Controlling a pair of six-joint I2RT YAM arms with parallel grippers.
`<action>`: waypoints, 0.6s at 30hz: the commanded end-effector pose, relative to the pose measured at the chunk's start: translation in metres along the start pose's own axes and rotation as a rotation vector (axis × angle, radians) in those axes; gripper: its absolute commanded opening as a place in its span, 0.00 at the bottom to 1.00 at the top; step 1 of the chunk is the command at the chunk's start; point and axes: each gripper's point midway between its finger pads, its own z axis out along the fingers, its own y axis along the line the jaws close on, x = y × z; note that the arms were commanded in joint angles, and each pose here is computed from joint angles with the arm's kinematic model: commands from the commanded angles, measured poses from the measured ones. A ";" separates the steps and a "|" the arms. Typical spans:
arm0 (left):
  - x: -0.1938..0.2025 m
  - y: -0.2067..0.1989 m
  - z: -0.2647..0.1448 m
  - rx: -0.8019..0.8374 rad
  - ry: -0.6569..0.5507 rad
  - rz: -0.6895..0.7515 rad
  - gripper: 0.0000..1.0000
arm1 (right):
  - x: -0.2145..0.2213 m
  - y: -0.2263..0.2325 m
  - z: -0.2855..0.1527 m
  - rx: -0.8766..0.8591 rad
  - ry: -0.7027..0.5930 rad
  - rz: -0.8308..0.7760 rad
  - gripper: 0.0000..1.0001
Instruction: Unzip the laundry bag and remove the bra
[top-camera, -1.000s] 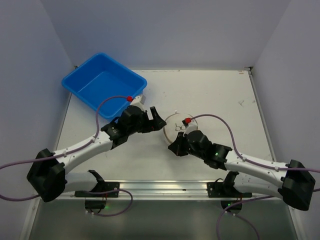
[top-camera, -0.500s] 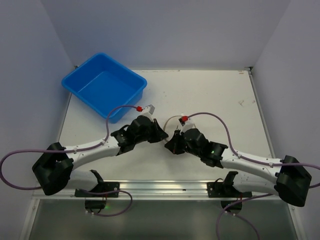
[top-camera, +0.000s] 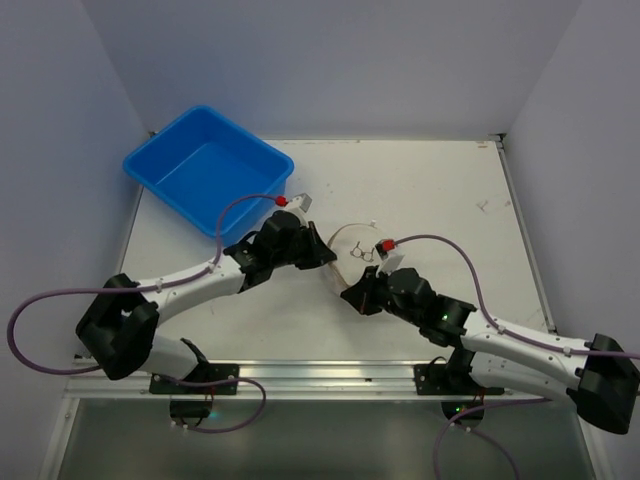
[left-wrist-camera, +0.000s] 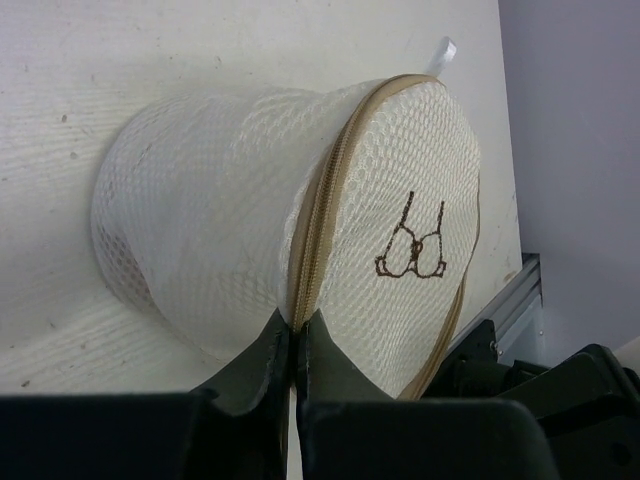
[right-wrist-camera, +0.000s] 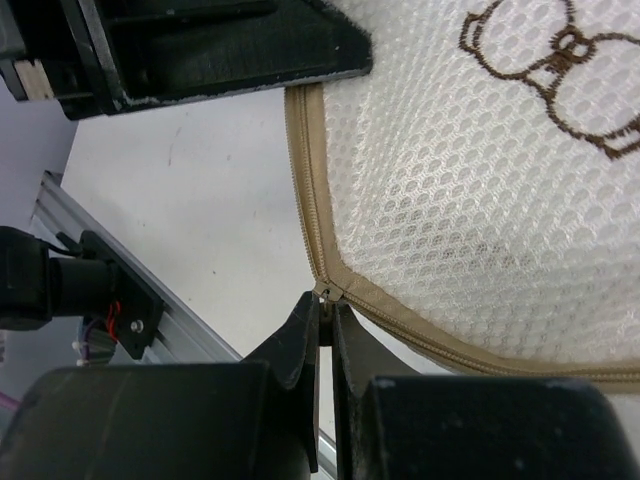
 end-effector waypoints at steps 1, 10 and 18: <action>-0.048 -0.015 0.007 0.026 -0.104 0.076 0.01 | 0.004 0.004 -0.003 -0.024 0.022 -0.039 0.00; -0.067 -0.033 -0.003 0.056 -0.163 0.088 0.79 | -0.008 0.030 0.016 -0.086 0.021 -0.035 0.00; -0.021 -0.009 -0.032 0.002 -0.142 -0.014 0.81 | -0.037 0.048 0.032 -0.078 -0.037 -0.079 0.00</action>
